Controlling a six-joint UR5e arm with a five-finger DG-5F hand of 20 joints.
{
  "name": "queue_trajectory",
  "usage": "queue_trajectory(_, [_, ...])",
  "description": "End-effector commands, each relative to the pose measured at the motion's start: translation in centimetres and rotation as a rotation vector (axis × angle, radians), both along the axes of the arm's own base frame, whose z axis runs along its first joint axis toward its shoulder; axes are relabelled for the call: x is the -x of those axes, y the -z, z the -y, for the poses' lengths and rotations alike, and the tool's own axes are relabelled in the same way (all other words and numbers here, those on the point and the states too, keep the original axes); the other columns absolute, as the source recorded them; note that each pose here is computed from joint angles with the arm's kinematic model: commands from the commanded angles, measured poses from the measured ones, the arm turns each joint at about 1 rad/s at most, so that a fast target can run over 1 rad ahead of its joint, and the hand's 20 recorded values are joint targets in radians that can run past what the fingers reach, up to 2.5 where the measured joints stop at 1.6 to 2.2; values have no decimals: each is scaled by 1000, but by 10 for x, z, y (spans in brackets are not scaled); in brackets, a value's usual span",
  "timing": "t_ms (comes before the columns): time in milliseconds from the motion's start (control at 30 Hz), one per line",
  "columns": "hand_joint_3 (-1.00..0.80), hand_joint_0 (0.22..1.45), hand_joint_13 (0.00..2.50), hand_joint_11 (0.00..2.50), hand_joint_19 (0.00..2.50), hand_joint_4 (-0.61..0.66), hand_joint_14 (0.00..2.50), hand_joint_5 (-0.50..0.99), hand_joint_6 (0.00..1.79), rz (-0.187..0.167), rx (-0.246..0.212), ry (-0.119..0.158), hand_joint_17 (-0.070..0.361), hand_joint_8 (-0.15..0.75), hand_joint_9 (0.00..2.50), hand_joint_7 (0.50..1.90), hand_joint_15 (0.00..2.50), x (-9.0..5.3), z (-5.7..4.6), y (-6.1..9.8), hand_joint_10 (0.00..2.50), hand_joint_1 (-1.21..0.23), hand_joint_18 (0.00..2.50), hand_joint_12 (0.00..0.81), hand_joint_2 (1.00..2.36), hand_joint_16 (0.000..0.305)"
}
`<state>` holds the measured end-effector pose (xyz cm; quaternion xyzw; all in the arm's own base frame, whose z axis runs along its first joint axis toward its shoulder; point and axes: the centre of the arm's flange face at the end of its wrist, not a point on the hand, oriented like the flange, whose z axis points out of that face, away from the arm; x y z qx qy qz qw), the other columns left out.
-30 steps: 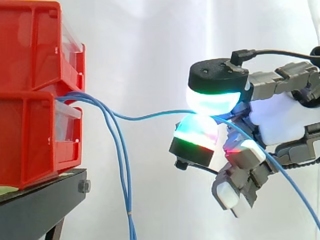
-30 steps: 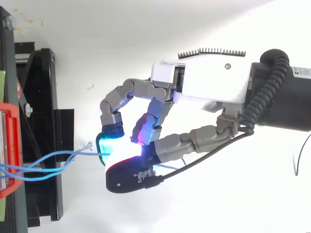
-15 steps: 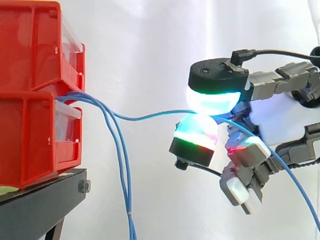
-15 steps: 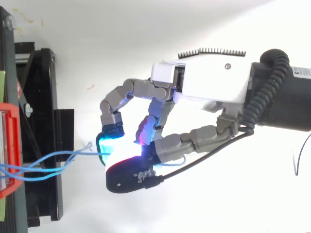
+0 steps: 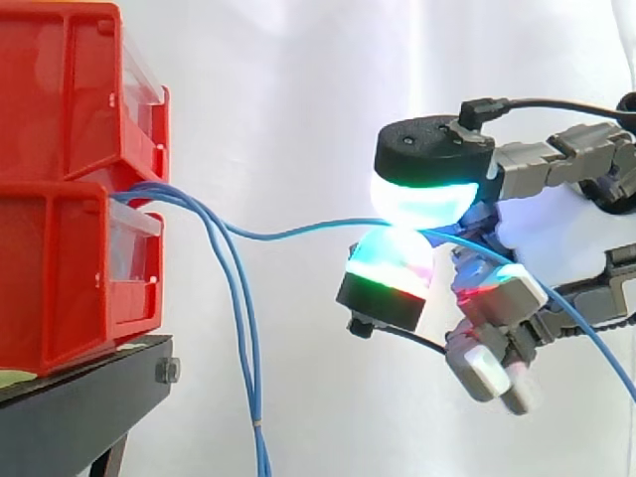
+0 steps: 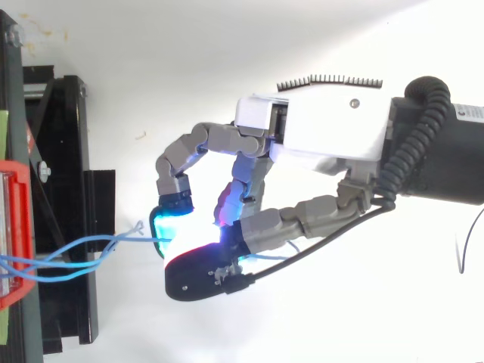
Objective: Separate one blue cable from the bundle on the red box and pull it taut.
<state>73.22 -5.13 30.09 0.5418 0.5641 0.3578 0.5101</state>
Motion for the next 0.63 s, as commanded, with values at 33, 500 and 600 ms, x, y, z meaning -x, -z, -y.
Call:
queue_trajectory(33, [-7,555,1216,821,660,-41,17,-104,900,0,1,0,122,442,1379,1147,634,0,0,0,13,-828,1243,414,1223,54])
queue_trajectory(500, [17,564,1124,781,632,-39,17,-108,900,0,0,0,129,431,1320,1178,620,0,0,0,17,-818,1135,431,1162,57])
queue_trajectory(600, [12,564,1123,789,627,-39,17,-109,901,0,0,0,129,425,1321,1173,625,0,0,0,12,-818,1132,428,1163,58])
